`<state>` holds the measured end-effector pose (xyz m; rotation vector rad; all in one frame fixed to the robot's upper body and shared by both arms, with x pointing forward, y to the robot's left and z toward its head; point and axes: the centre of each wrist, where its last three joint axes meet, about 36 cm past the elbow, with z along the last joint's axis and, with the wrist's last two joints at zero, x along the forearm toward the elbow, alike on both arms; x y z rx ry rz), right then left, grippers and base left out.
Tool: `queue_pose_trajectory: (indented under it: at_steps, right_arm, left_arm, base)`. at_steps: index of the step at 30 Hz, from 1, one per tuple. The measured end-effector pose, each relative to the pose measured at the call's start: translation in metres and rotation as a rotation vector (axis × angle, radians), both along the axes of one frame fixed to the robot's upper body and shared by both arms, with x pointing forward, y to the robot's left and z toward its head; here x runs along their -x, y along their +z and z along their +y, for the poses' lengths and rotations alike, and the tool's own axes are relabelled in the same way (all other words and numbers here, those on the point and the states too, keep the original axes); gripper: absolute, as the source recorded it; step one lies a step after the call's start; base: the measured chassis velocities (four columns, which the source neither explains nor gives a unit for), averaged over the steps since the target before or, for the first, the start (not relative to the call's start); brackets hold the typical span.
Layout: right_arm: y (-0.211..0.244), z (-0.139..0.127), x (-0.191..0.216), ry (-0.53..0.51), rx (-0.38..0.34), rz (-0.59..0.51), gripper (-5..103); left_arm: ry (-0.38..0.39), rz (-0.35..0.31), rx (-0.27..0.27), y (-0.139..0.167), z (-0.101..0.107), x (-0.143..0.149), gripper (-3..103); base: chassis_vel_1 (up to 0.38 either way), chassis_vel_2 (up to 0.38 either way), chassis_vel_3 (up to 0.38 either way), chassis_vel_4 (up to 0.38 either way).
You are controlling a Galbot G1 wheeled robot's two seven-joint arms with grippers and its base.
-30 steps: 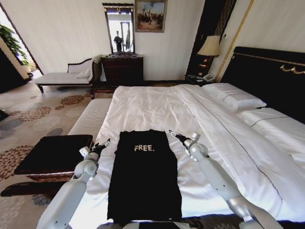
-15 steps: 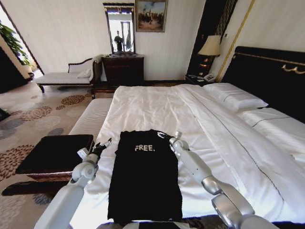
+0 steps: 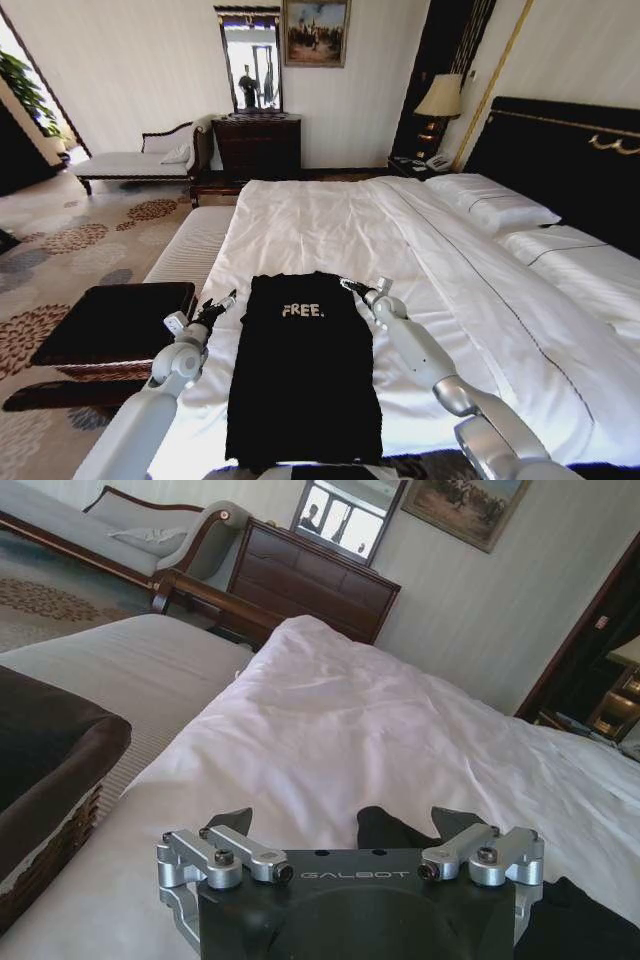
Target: Fold the clothes on the bed and place them into the basket.
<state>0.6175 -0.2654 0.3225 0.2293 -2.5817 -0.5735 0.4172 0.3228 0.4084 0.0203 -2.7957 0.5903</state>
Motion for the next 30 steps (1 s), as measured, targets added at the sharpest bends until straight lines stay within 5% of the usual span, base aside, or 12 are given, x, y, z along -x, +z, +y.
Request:
queue_pose_trajectory:
  at_steps: [6, 10, 12, 19, 27, 29, 30]
  right_arm:
    - [-0.006, -0.003, -0.002, 0.007, -0.009, 0.017, 94]
    - [-0.012, -0.004, -0.001, 0.026, -0.014, 0.024, 73]
    - [-0.013, -0.005, -0.001, 0.027, -0.014, 0.026, 73]
    - [-0.015, -0.007, 0.000, 0.025, -0.015, 0.030, 45]
    - [-0.017, 0.000, 0.007, 0.028, -0.023, 0.029, 13]
    - [-0.017, 0.000, 0.007, 0.027, -0.023, 0.028, 13]
    - [-0.016, 0.001, 0.007, 0.025, -0.024, 0.027, 3]
  left_arm:
    - [0.005, 0.000, 0.003, 0.001, 0.003, -0.001, 100]
    - [0.001, 0.004, 0.009, -0.001, 0.003, -0.004, 100]
    - [0.000, 0.005, 0.011, -0.001, 0.002, -0.004, 100]
    - [-0.005, 0.026, 0.029, -0.005, 0.003, -0.010, 100]
    - [-0.015, 0.074, 0.118, -0.017, 0.004, -0.038, 100]
    - [-0.016, 0.076, 0.122, -0.018, 0.003, -0.043, 100]
    - [-0.018, 0.081, 0.126, -0.020, 0.003, -0.050, 100]
  base:
    - [0.000, 0.000, 0.000, 0.000]
    - [0.000, 0.000, 0.000, 0.000]
    - [0.000, 0.000, 0.000, 0.000]
    - [0.000, 0.000, 0.000, 0.000]
    - [0.000, 0.000, 0.000, 0.000]
    - [0.000, 0.000, 0.000, 0.000]
    - [0.000, 0.000, 0.000, 0.000]
